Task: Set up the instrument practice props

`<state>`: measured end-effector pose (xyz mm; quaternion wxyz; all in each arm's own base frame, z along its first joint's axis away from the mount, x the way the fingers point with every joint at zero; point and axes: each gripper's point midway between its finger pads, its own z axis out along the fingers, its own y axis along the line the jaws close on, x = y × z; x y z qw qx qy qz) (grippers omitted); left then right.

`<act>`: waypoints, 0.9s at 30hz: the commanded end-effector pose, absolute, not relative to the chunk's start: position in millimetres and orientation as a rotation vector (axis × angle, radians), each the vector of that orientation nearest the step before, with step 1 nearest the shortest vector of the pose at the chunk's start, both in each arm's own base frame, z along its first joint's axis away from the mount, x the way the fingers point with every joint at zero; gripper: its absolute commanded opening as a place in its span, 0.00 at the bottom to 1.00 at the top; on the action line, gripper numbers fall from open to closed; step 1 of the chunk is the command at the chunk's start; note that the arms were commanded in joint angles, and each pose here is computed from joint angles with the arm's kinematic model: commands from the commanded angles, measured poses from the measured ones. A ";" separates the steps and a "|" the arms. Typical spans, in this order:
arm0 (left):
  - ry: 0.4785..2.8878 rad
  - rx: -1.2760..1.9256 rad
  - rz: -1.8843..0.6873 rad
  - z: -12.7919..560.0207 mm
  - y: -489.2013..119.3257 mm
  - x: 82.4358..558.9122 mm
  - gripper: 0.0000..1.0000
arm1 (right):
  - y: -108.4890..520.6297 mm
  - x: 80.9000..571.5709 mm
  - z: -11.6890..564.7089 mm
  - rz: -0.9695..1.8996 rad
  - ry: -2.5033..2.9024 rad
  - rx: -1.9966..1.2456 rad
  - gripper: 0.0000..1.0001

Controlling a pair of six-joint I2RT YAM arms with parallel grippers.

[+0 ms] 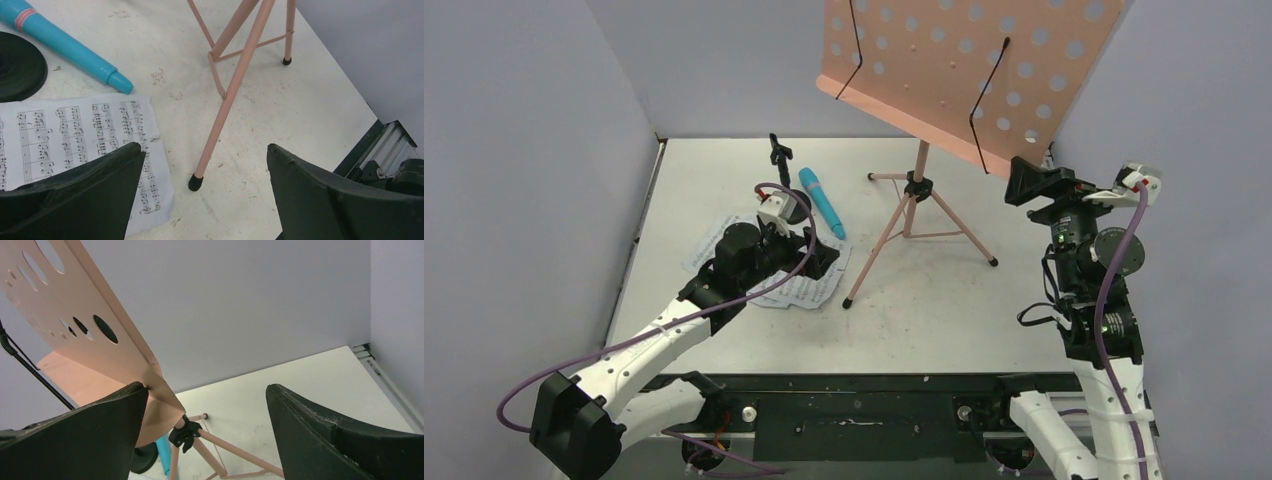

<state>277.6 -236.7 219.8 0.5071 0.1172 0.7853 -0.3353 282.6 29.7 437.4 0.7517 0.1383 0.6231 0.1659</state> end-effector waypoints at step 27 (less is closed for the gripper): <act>1.911 0.276 -0.970 207.2 -292.1 274.2 0.85 | 27.0 219.6 433.1 0.322 1.349 0.194 0.90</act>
